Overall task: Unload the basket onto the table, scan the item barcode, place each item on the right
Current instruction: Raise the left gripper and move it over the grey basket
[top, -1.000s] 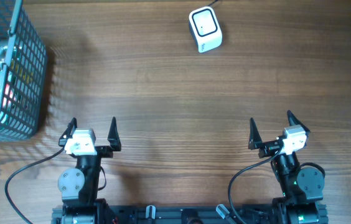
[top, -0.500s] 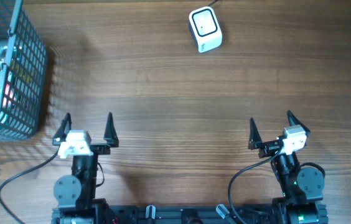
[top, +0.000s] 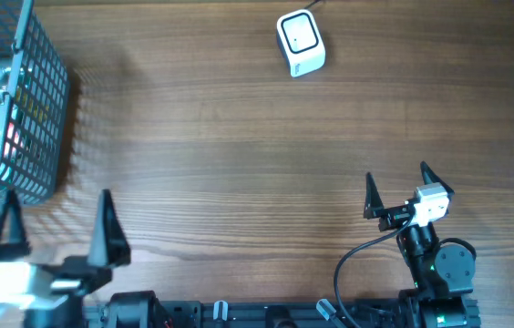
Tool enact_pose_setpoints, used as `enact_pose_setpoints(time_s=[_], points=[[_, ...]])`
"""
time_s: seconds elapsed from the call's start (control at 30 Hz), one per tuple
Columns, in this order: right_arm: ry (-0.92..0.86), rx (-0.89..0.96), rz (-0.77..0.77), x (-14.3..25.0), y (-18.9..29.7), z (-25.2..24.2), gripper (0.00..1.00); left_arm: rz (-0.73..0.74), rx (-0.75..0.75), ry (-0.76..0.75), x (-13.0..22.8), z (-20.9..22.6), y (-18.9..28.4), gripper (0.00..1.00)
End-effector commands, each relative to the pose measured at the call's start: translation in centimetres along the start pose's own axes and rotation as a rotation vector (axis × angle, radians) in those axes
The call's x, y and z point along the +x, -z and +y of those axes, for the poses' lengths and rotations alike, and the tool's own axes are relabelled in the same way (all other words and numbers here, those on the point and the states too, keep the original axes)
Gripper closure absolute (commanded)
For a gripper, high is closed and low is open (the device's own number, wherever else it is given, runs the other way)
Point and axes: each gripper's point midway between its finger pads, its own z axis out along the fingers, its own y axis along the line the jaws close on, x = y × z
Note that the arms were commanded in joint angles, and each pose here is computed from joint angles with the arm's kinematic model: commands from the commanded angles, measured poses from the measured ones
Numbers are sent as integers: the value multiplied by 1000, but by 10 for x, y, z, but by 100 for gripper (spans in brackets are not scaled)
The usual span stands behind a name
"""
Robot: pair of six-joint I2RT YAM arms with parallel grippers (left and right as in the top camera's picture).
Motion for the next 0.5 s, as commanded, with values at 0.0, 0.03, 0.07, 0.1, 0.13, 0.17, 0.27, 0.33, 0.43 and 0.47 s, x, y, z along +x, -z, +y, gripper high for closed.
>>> enact_pose_setpoints(time_s=[0.0, 0.03, 0.07, 0.1, 0.13, 0.17, 0.27, 0.33, 0.43, 0.47], points=[[6, 18, -9, -2, 0, -3, 0, 106, -10, 12, -48, -2, -10, 0], [6, 18, -9, -2, 0, -3, 0, 156, -14, 15, -55, -3, -13, 0], [6, 18, -9, -2, 0, -3, 0, 205, -17, 17, -61, -3, -17, 0], [6, 18, -9, -2, 0, -3, 0, 252, -16, 20, -65, -4, -21, 0], [6, 18, -9, -2, 0, -3, 0, 300, -20, 22, -69, -4, -25, 0], [6, 18, -9, -2, 0, -3, 0, 346, -24, 24, -70, -4, -30, 0], [6, 18, -9, -2, 0, -3, 0, 479, -40, 54, -67, -3, -45, 0], [6, 18, -9, -2, 0, -3, 0, 544, -52, 81, -60, -2, -61, 0], [6, 18, -9, -2, 0, -3, 0, 594, -57, 83, -47, 0, -83, 0], [6, 18, -9, -2, 0, -3, 0, 607, -59, 83, -43, 1, -90, 0]])
